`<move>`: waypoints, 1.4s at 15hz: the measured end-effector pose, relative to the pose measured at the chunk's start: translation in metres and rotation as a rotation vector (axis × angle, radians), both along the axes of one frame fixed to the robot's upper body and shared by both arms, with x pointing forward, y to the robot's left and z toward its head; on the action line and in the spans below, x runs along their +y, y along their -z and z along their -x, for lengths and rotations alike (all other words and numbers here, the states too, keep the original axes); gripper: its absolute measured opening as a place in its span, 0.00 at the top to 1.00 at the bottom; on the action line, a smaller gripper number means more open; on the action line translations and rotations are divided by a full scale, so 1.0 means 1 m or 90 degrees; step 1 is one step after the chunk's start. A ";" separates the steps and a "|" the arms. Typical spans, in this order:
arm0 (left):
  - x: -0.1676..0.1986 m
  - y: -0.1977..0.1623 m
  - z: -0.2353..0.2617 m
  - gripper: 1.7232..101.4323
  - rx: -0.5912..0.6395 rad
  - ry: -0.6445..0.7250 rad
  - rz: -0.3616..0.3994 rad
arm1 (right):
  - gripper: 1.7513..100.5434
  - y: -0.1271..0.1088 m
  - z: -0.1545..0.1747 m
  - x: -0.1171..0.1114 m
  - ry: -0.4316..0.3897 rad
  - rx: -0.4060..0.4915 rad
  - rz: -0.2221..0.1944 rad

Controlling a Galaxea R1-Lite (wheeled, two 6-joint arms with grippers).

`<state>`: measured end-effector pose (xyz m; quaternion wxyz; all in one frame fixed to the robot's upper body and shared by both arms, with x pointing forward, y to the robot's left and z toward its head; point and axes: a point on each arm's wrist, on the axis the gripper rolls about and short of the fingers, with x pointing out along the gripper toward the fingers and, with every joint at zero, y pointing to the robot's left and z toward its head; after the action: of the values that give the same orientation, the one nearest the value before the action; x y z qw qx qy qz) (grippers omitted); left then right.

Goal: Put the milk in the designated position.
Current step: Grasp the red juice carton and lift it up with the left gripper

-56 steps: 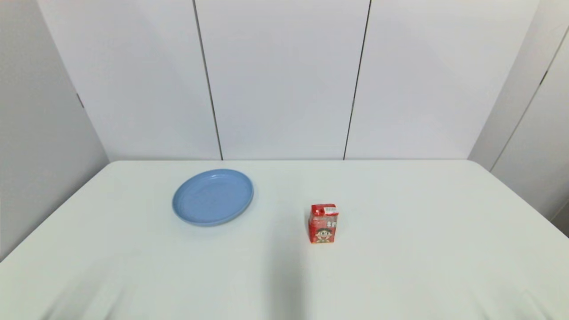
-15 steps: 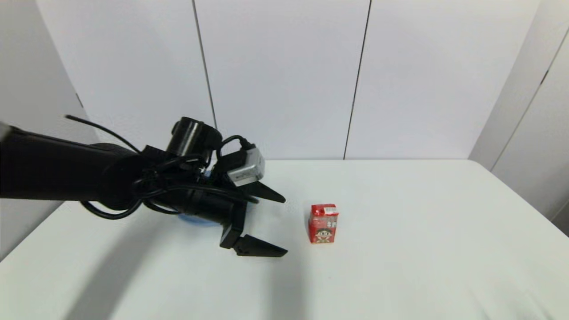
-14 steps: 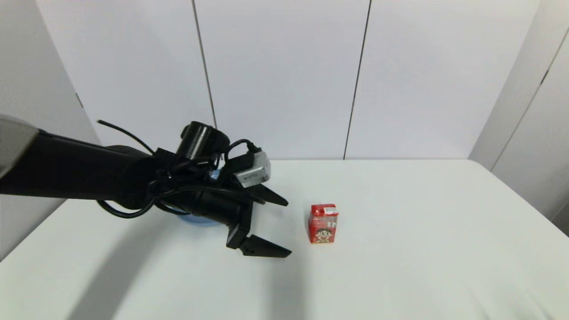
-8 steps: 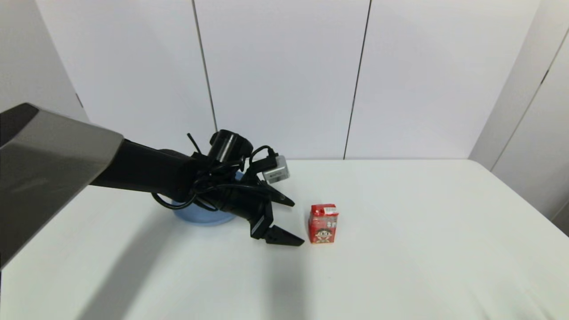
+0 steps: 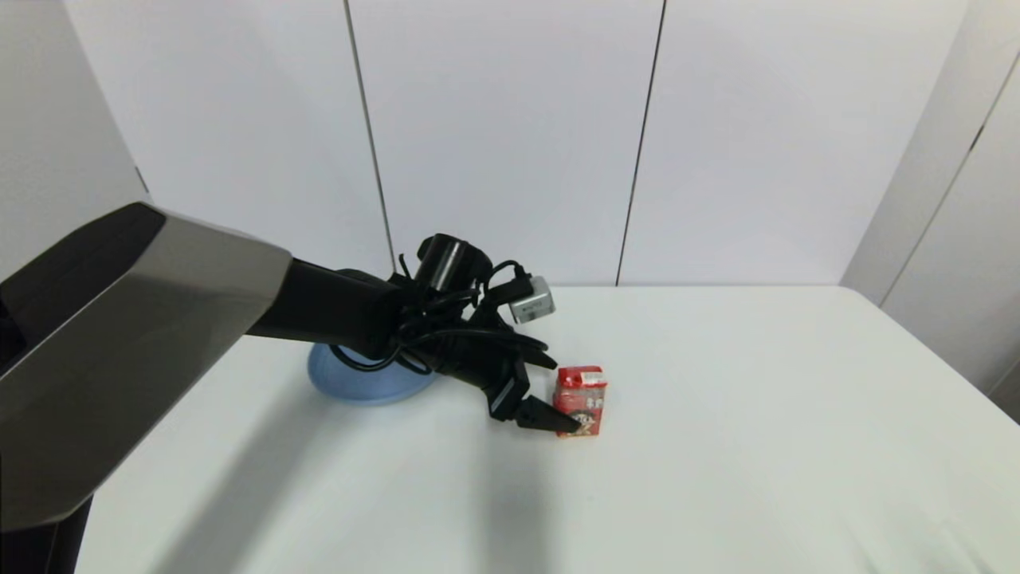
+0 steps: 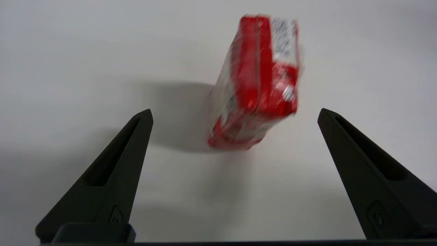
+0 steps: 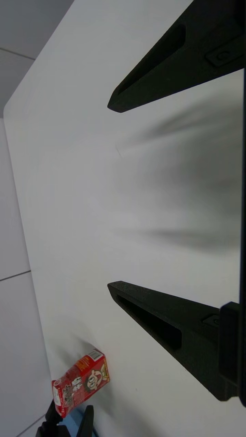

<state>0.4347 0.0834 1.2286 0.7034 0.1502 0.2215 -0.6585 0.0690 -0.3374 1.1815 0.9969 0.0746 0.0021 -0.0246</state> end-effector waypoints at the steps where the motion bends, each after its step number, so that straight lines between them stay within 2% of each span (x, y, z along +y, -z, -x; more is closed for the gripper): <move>1: -0.004 0.001 0.001 0.04 0.005 0.003 0.000 | 0.03 0.000 0.000 0.000 0.000 0.000 0.000; 5: -0.017 0.002 0.005 0.04 0.017 0.009 0.002 | 0.03 0.000 0.000 0.000 0.000 0.000 0.000; 8: -0.018 0.005 0.004 0.04 0.012 -0.007 -0.014 | 0.03 0.000 0.000 0.000 0.000 0.000 0.000; 12: -0.018 0.010 0.003 0.39 0.012 -0.015 -0.026 | 0.03 0.000 0.000 0.000 0.000 0.000 0.000; 15: -0.019 0.012 0.002 0.58 0.014 -0.015 -0.027 | 0.03 0.000 0.000 0.000 0.000 0.000 0.000; 16: -0.019 0.012 0.002 0.79 0.013 -0.014 -0.026 | 0.03 0.000 0.000 0.000 0.000 0.000 0.000; 21: -0.017 0.010 0.010 0.79 0.021 -0.011 -0.032 | 0.03 0.000 0.000 0.000 0.000 0.000 0.000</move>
<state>0.4244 0.0664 1.2185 0.7013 0.1550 0.2508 -0.6491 0.0690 -0.3374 1.1816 0.9969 0.0744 0.0020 -0.0245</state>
